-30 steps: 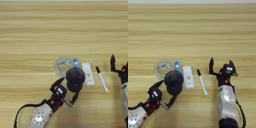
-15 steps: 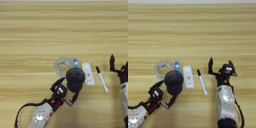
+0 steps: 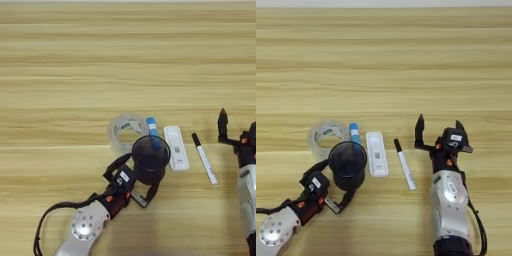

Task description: Move the objects on the table

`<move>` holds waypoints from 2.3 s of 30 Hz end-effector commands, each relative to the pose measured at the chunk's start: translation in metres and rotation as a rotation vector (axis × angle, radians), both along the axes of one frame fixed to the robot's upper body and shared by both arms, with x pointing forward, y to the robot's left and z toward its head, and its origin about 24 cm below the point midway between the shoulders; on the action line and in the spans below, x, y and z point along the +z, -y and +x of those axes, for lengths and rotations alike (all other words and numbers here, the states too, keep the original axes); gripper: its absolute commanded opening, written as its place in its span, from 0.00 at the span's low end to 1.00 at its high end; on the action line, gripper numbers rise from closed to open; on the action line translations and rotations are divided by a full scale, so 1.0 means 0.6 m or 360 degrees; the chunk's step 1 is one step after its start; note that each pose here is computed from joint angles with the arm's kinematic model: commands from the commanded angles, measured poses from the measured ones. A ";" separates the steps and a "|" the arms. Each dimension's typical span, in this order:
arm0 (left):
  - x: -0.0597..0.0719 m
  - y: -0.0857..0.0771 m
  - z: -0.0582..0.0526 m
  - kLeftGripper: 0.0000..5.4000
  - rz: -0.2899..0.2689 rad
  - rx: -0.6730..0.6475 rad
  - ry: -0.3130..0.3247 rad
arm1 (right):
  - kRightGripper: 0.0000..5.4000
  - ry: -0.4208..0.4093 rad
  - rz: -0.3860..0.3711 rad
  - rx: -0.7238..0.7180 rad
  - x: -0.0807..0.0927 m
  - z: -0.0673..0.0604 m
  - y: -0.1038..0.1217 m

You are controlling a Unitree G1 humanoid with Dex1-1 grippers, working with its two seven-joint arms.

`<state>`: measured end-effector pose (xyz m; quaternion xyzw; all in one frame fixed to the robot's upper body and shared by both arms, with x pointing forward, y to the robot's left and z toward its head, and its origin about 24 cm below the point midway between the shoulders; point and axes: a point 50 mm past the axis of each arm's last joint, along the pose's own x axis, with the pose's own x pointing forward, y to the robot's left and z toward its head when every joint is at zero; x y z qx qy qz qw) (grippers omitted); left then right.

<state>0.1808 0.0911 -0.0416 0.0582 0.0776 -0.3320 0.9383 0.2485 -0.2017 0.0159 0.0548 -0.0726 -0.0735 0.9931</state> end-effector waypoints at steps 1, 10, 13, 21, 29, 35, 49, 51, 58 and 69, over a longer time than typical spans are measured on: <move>0.000 0.002 0.005 1.00 0.0010 -0.0015 0.0015 | 1.00 -0.0016 0.0011 -0.0010 0.000 -0.002 -0.003; 0.000 0.008 0.013 1.00 0.0005 -0.0033 0.0015 | 1.00 -0.0020 0.0016 -0.0011 -0.001 -0.003 -0.007; -0.001 0.009 0.015 1.00 0.0003 -0.0036 0.0012 | 1.00 -0.0020 0.0017 -0.0010 -0.001 -0.003 -0.008; -0.006 0.013 0.020 1.00 0.0005 -0.0038 -0.0003 | 1.00 -0.0020 0.0016 -0.0010 0.000 -0.004 -0.009; -0.010 0.013 0.026 1.00 0.0012 -0.0034 -0.0008 | 1.00 -0.0023 0.0018 -0.0008 0.000 -0.004 -0.011; -0.010 0.015 0.030 1.00 0.0011 -0.0035 -0.0004 | 1.00 -0.0025 0.0020 -0.0007 0.000 -0.005 -0.012; -0.008 0.018 0.034 1.00 0.0003 -0.0028 0.0010 | 1.00 -0.0027 0.0021 -0.0006 -0.001 -0.005 -0.013; -0.008 0.018 0.034 1.00 0.0001 -0.0025 0.0010 | 1.00 -0.0027 0.0021 -0.0006 -0.001 -0.005 -0.013; -0.008 0.017 0.035 1.00 -0.0010 -0.0008 0.0008 | 1.00 -0.0028 0.0021 -0.0007 -0.001 -0.005 -0.012; -0.008 0.017 0.036 0.85 -0.0030 0.0001 0.0018 | 1.00 -0.0032 0.0019 -0.0009 -0.002 -0.005 -0.011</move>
